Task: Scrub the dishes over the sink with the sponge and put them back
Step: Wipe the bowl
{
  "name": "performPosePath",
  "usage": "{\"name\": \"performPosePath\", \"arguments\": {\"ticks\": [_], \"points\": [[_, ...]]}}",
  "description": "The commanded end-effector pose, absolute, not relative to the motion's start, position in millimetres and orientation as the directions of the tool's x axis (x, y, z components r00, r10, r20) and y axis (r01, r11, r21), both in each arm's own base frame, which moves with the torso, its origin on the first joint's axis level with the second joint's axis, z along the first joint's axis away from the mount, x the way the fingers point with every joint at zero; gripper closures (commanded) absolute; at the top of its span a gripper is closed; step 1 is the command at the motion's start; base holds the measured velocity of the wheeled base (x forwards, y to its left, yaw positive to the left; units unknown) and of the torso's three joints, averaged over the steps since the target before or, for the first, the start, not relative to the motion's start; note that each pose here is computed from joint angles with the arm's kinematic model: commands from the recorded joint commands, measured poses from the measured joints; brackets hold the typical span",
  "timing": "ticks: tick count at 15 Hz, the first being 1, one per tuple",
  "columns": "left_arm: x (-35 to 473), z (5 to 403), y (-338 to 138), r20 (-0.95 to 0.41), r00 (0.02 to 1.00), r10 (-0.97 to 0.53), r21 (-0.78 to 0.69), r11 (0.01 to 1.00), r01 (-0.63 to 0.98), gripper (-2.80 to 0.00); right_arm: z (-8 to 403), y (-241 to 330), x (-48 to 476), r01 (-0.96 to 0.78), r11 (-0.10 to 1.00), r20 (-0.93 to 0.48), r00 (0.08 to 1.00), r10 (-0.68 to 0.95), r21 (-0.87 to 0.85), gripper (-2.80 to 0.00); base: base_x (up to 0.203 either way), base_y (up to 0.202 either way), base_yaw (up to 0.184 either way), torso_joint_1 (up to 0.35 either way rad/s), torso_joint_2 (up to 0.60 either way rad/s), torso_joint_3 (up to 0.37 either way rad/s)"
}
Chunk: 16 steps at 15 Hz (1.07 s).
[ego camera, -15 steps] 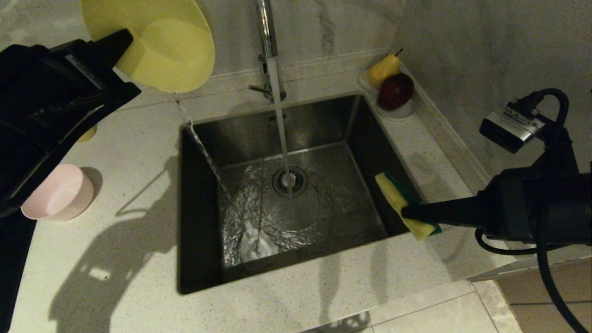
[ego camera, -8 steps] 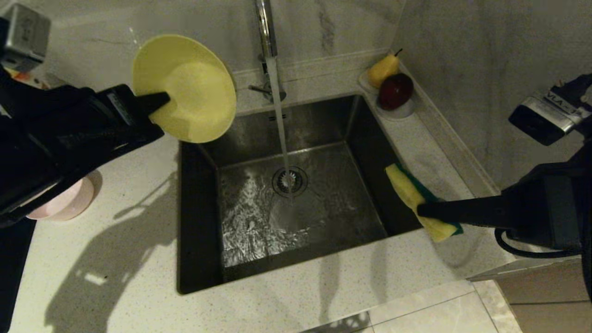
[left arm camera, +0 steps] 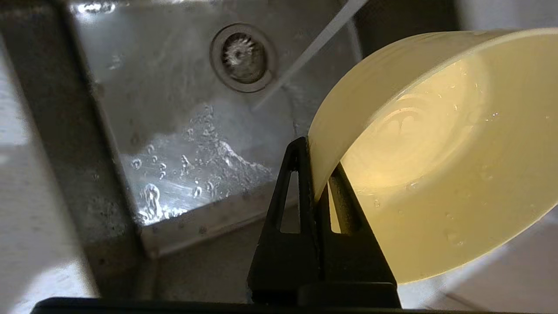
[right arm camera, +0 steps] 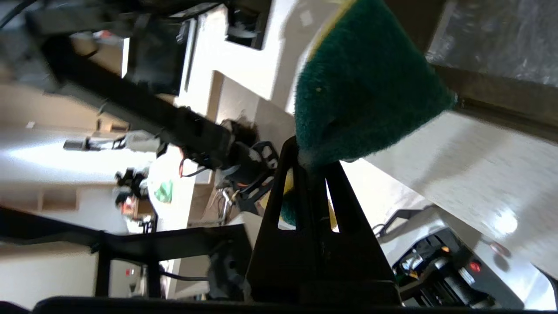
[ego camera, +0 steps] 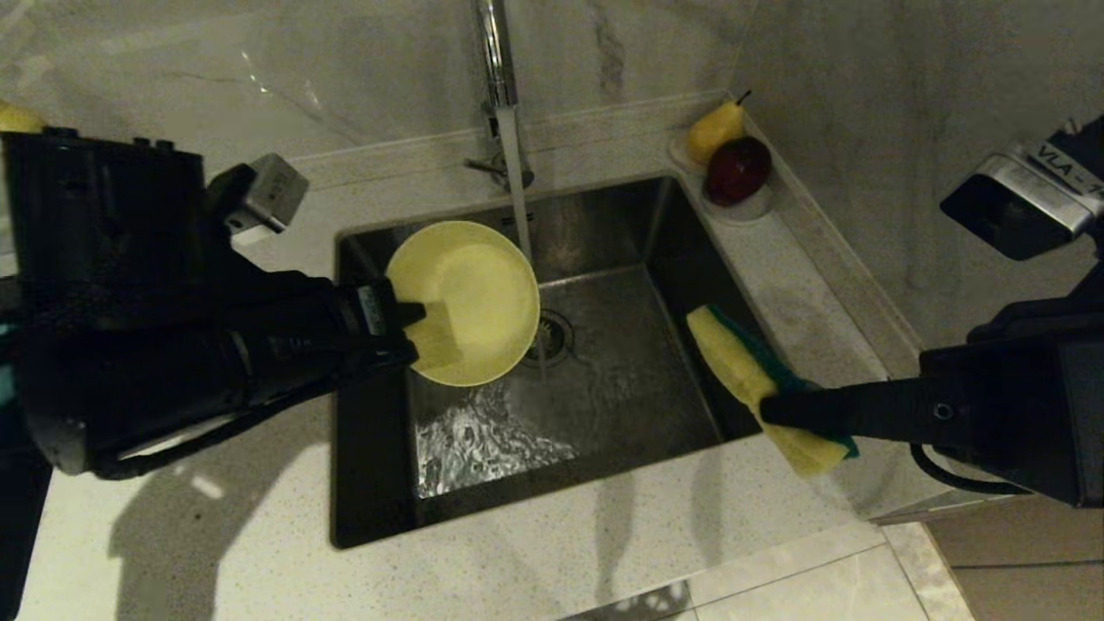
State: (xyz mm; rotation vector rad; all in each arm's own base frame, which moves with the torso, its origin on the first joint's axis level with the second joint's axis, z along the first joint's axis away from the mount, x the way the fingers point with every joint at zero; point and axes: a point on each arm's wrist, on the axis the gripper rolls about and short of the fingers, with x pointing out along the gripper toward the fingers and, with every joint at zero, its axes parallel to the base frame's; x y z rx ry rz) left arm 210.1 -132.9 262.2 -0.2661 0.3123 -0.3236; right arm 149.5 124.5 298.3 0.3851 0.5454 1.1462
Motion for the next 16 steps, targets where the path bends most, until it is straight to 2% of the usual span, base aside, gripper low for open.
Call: {"name": "performPosePath", "arguments": {"ticks": [1, 5, 7, 10, 16], "points": [[218.8, 251.9, -160.9, -0.285, 0.890, -0.357, -0.280, 0.919, 0.279, 0.00, 298.3, 139.6, 157.2, -0.753, 0.347, -0.221, 0.268, 0.938, 0.559, 0.00, 0.000, 0.000, 0.000, 0.000, 0.00, 0.000], [229.4, 245.4, -184.5, -0.282, 0.899, -0.336, -0.258, 0.929, 0.266, 0.00, 290.9, 166.7, 178.6, -0.742, 0.343, -0.260, 0.232, 0.937, 0.575, 0.00, 0.000, 0.000, 0.000, 0.000, 0.00, 0.000], [241.4, 237.1, -197.3, -0.232, 0.918, -0.323, -0.267, 0.928, 0.259, 0.00, 288.9, 178.8, 188.2, -0.741, 0.340, -0.270, 0.219, 0.938, 0.580, 0.00, 0.000, 0.000, 0.000, 0.000, 0.00, 0.000], [242.9, 234.7, -199.1, -0.211, 0.927, -0.310, -0.261, 0.932, 0.252, 0.00, 282.6, 190.3, 199.2, -0.732, 0.347, -0.289, 0.210, 0.934, 0.587, 0.00, 0.000, 0.000, 0.000, 0.000, 0.00, 0.000], [241.8, 237.1, -202.0, -0.202, 0.925, -0.321, -0.261, 0.928, 0.265, 0.00, 271.4, 208.6, 224.5, -0.718, 0.375, -0.300, 0.238, 0.924, 0.586, 0.00, 0.000, 0.000, 0.000, 0.006, 0.00, 0.000]]}}
